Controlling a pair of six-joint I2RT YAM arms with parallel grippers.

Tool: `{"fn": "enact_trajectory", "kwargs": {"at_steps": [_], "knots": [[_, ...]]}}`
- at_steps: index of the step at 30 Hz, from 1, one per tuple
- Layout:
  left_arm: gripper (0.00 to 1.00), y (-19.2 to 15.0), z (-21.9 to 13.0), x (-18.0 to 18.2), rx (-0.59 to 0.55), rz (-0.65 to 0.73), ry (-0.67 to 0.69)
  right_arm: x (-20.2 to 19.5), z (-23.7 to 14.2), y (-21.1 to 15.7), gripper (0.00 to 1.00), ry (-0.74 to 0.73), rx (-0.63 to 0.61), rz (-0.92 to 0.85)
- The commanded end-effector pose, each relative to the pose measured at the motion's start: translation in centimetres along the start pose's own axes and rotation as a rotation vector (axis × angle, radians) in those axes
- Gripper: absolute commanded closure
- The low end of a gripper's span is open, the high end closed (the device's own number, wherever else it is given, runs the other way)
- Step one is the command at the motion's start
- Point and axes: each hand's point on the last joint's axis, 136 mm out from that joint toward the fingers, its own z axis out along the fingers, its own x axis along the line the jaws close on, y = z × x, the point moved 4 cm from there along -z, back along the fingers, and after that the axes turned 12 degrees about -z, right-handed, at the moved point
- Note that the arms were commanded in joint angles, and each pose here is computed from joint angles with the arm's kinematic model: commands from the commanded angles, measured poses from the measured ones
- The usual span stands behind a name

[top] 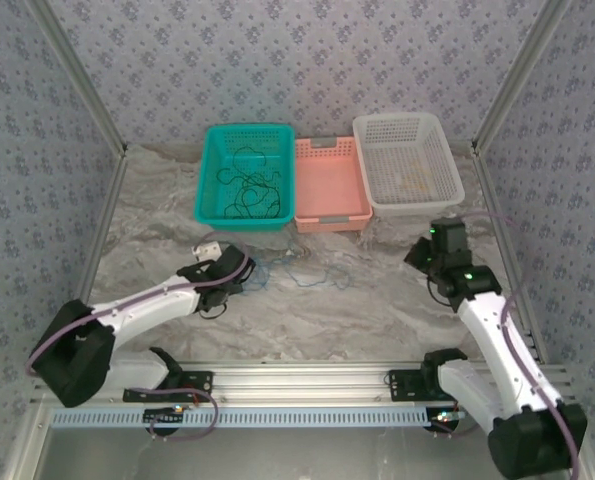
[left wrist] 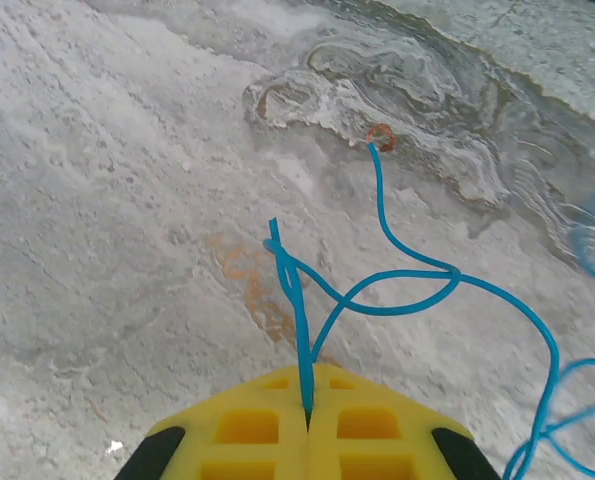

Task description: Untangle the cables

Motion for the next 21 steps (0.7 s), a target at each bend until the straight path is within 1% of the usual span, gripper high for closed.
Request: {"fn": "enact_trajectory", "kwargs": {"at_steps": [1, 2, 3, 5, 7, 10, 13, 16, 18, 21], "knots": [[1.00, -0.1, -0.5, -0.5, 0.039, 0.024, -0.051, 4.5, 1.6, -3.0, 0.74, 0.128, 0.100, -0.210], [1.00, 0.0, -0.7, -0.5, 0.037, 0.030, -0.051, 6.1, 2.2, -3.7, 0.65, 0.183, 0.122, -0.263], [1.00, 0.1, -0.7, -0.4, 0.035, 0.032, -0.050, 7.1, 2.7, -4.3, 0.58, 0.220, 0.145, -0.305], [1.00, 0.4, -0.8, -0.1, 0.039, 0.034, -0.053, 9.0, 3.6, -5.3, 0.46, 0.249, 0.192, -0.417], [1.00, 0.6, -0.9, 0.1, 0.041, 0.030, -0.055, 10.7, 4.5, -6.1, 0.38, 0.262, 0.218, -0.546], [1.00, 0.7, -1.0, 0.3, 0.045, 0.030, -0.062, 13.0, 6.1, -7.1, 0.33, 0.287, 0.269, -0.717], [1.00, 0.7, -0.9, 0.4, 0.051, 0.033, -0.060, 14.2, 7.9, -7.7, 0.32, 0.268, 0.334, -0.822], [1.00, 0.6, -0.7, 0.3, 0.059, 0.033, -0.062, 15.1, 9.7, -8.3, 0.35, 0.267, 0.369, -0.869], [1.00, 0.5, -0.7, 0.2, 0.064, 0.036, -0.065, 15.2, 11.0, -8.5, 0.40, 0.244, 0.385, -0.890], [1.00, 0.5, -0.6, 0.3, 0.067, 0.039, -0.057, 15.3, 12.4, -8.7, 0.57, 0.202, 0.414, -0.906]]}}
